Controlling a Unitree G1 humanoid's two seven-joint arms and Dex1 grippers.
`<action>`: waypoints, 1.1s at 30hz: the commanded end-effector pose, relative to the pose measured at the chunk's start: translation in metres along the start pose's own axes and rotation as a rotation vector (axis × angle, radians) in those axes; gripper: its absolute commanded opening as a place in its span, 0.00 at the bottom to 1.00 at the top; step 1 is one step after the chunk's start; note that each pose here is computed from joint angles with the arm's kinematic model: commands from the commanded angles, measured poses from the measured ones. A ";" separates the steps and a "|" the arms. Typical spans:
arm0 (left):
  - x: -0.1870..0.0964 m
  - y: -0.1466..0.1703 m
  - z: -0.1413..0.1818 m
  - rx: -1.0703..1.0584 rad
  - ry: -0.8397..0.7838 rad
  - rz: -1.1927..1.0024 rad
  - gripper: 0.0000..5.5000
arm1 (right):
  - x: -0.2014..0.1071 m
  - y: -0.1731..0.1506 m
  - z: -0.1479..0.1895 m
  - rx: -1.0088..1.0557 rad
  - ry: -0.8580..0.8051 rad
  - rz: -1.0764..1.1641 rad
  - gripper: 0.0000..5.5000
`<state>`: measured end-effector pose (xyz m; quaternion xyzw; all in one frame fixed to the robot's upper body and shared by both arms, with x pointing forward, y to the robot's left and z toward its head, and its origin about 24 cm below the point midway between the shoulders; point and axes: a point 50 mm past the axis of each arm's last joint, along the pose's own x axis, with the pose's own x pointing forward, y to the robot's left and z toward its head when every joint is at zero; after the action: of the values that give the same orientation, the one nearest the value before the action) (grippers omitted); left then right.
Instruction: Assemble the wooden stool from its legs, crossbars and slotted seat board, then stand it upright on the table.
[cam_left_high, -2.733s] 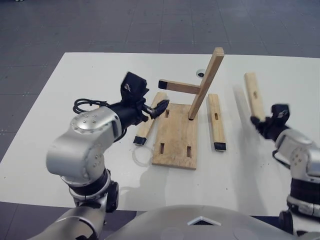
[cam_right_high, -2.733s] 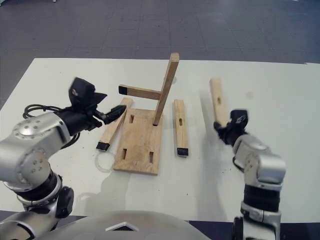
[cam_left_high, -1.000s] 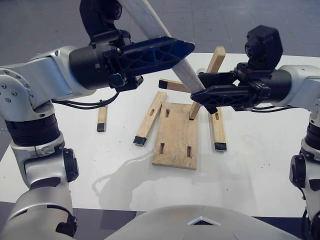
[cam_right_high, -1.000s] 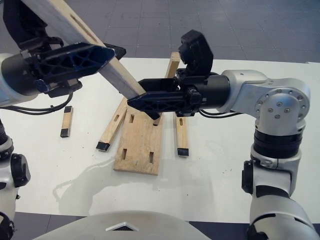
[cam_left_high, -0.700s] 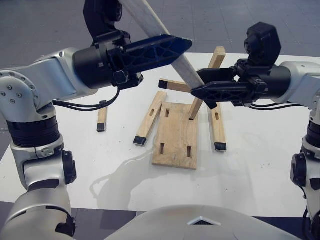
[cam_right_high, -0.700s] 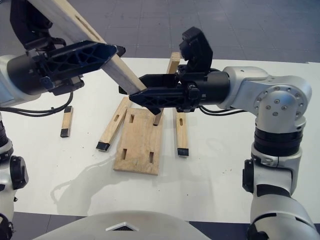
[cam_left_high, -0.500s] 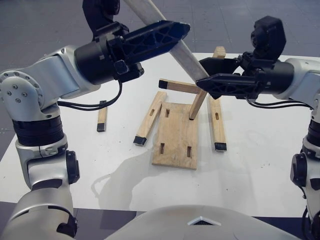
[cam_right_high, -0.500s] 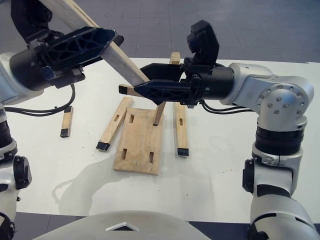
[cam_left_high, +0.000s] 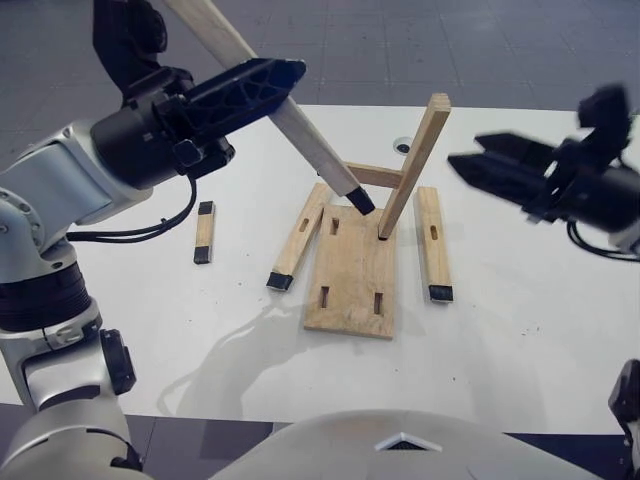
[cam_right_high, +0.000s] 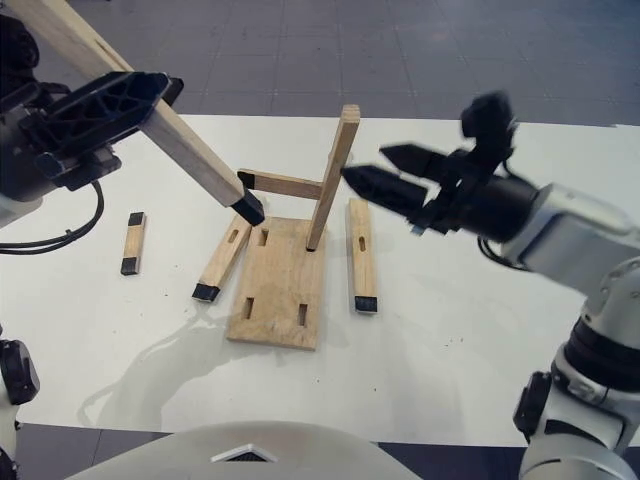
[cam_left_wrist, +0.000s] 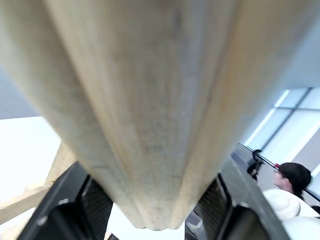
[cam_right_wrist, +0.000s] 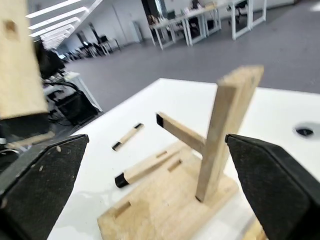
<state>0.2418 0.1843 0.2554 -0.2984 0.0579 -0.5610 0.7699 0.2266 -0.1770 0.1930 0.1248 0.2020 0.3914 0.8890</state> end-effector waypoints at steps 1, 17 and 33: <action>0.004 -0.008 0.006 0.054 -0.032 0.025 0.37 | 0.024 -0.001 -0.070 0.060 0.268 -0.255 0.92; 0.022 -0.003 0.009 0.152 -0.052 0.153 0.37 | 0.054 0.033 -0.106 -0.324 0.500 -0.178 0.92; 0.027 -0.008 0.014 0.203 -0.013 0.144 0.37 | 0.049 0.004 -0.132 -0.432 0.640 -0.193 0.92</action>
<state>0.2527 0.1637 0.2743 -0.2356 0.0152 -0.5018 0.8321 0.1948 -0.1131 0.0787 -0.1790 0.3482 0.3891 0.8338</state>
